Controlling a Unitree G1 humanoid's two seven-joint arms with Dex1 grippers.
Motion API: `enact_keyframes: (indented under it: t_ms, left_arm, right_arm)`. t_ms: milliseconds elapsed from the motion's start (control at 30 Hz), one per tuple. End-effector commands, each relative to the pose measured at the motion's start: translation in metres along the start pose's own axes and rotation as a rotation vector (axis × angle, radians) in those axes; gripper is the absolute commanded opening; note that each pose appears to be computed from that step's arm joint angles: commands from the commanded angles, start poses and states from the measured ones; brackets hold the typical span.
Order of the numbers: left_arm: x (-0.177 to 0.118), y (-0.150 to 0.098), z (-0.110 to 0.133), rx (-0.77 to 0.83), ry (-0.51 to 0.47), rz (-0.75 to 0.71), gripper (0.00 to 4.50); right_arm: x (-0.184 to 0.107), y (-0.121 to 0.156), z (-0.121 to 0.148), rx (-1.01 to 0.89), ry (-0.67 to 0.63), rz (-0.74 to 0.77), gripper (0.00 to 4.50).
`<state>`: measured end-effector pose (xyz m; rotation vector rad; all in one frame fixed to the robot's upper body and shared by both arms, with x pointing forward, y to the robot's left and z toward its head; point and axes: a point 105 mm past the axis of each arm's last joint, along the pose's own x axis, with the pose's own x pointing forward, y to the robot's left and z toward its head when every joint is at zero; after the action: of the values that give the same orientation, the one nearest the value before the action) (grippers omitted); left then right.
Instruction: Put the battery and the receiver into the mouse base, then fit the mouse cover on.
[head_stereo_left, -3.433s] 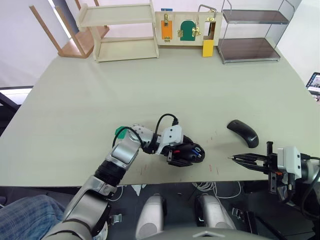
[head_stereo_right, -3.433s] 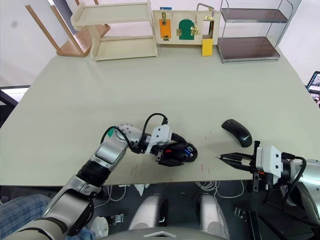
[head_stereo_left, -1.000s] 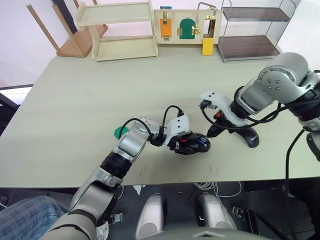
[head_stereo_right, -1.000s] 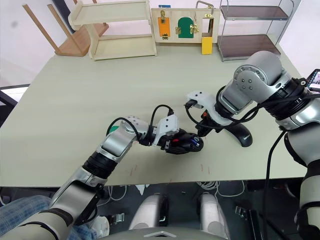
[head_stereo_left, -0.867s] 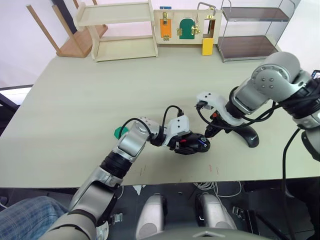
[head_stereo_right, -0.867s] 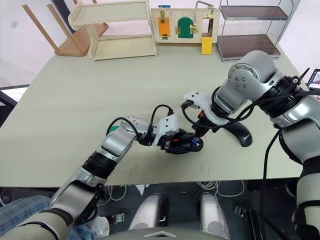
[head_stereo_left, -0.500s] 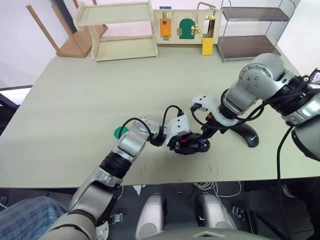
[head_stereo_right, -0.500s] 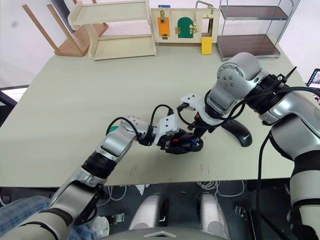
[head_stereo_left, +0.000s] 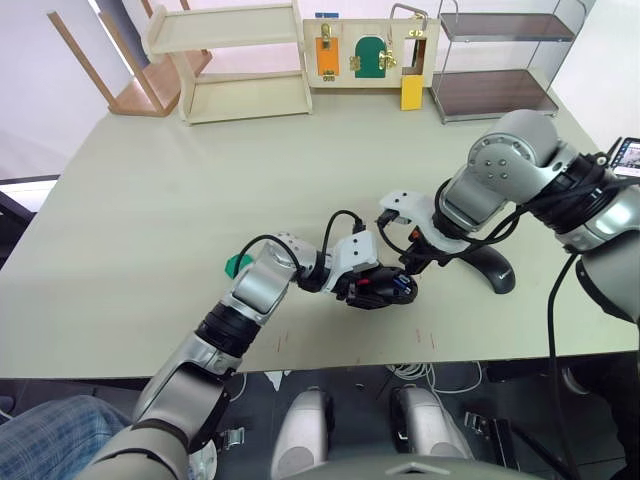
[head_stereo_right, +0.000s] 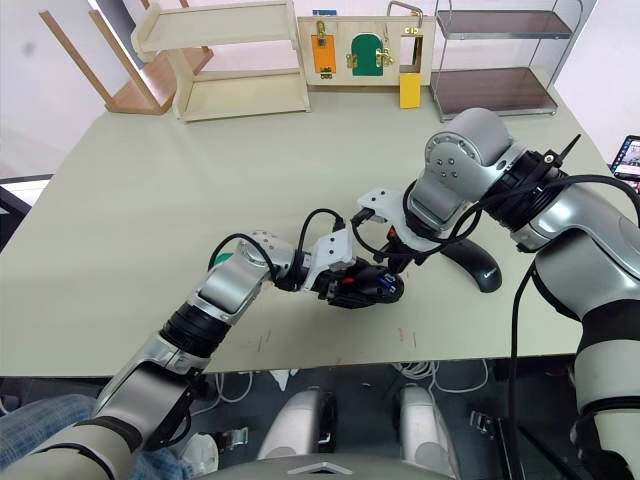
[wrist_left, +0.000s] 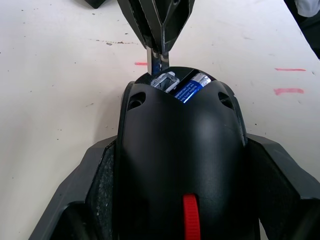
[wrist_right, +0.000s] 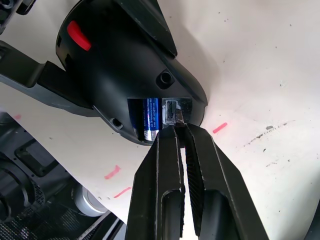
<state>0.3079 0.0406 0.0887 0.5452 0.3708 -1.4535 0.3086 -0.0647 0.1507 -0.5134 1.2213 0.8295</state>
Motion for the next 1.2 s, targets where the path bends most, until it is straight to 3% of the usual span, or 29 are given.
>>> enact_keyframes:
  t_ms: [33, 1200]
  left_arm:
    - [0.002, -0.005, -0.011, -0.016, 0.048, -0.013, 3.03]
    - [0.000, -0.007, -0.011, -0.023, 0.049, -0.016, 3.03]
  right_arm:
    - [-0.004, 0.004, 0.001, -0.025, -0.007, 0.005, 0.00]
    - [0.011, 0.001, -0.002, -0.075, 0.010, -0.034, 0.00]
